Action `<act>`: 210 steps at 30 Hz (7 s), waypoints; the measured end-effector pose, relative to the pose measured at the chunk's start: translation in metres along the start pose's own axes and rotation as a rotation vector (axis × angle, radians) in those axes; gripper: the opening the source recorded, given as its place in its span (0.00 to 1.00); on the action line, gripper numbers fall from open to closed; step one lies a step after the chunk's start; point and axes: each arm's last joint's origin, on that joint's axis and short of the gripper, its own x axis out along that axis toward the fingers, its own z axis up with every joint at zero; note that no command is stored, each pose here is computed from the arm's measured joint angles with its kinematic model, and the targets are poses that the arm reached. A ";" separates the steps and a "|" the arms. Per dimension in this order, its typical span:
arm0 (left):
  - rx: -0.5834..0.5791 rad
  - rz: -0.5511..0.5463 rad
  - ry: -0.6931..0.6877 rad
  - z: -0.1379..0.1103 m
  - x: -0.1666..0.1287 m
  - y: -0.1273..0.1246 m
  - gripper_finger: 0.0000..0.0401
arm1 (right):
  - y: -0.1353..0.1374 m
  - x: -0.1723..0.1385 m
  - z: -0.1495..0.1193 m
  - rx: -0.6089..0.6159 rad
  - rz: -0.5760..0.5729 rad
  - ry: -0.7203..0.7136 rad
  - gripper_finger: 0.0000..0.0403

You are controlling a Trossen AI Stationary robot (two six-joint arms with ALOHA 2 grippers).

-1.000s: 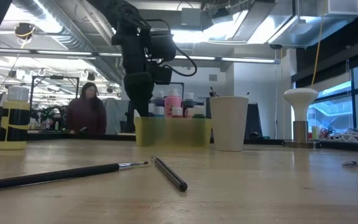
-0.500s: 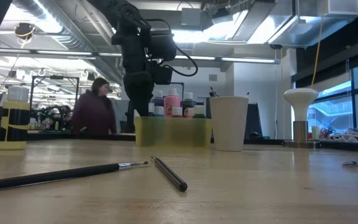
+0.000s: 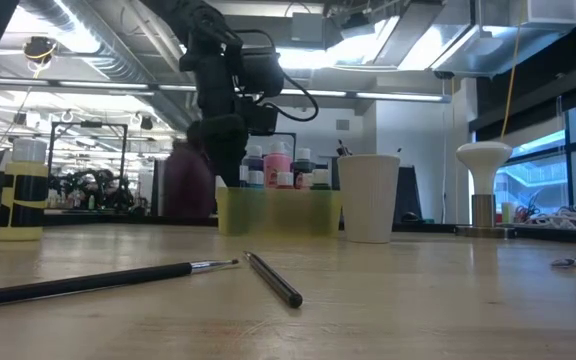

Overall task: Pick & Place Paint Supplies
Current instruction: Put the small dark blue paint bottle into the yellow bin, then put the black paintbrush into the white cup

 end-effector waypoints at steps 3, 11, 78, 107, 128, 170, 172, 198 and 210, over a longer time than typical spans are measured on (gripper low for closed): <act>0.007 0.000 -0.001 0.000 0.000 0.000 0.53 | 0.000 0.000 0.000 0.000 -0.001 0.000 0.62; 0.006 0.010 -0.049 0.000 -0.027 0.000 0.54 | -0.001 0.005 0.001 0.003 -0.009 0.007 0.62; -0.023 0.000 -0.642 -0.119 -0.224 -0.047 0.53 | -0.160 0.023 -0.077 -0.469 0.550 1.115 0.31; -0.024 -0.001 -0.616 -0.113 -0.218 -0.046 0.53 | -0.194 0.049 -0.178 0.068 0.625 0.616 0.31; -0.114 -0.033 -0.631 -0.064 -0.186 -0.044 0.53 | -0.156 0.069 -0.199 -0.370 0.751 0.586 0.31; 0.045 -0.144 -0.581 -0.025 -0.141 -0.064 0.53 | -0.121 0.112 -0.236 -0.318 0.754 0.797 0.15; 0.059 -0.161 -0.575 -0.025 -0.141 -0.069 0.53 | -0.121 0.112 -0.236 -0.318 0.753 0.798 0.11; 0.217 -0.068 -0.489 -0.043 -0.148 -0.079 0.53 | -0.132 0.062 -0.085 -0.430 0.209 0.349 0.00; 0.289 -0.047 -0.436 -0.054 -0.152 -0.075 0.53 | -0.182 0.049 -0.081 -0.073 -0.229 -0.099 0.00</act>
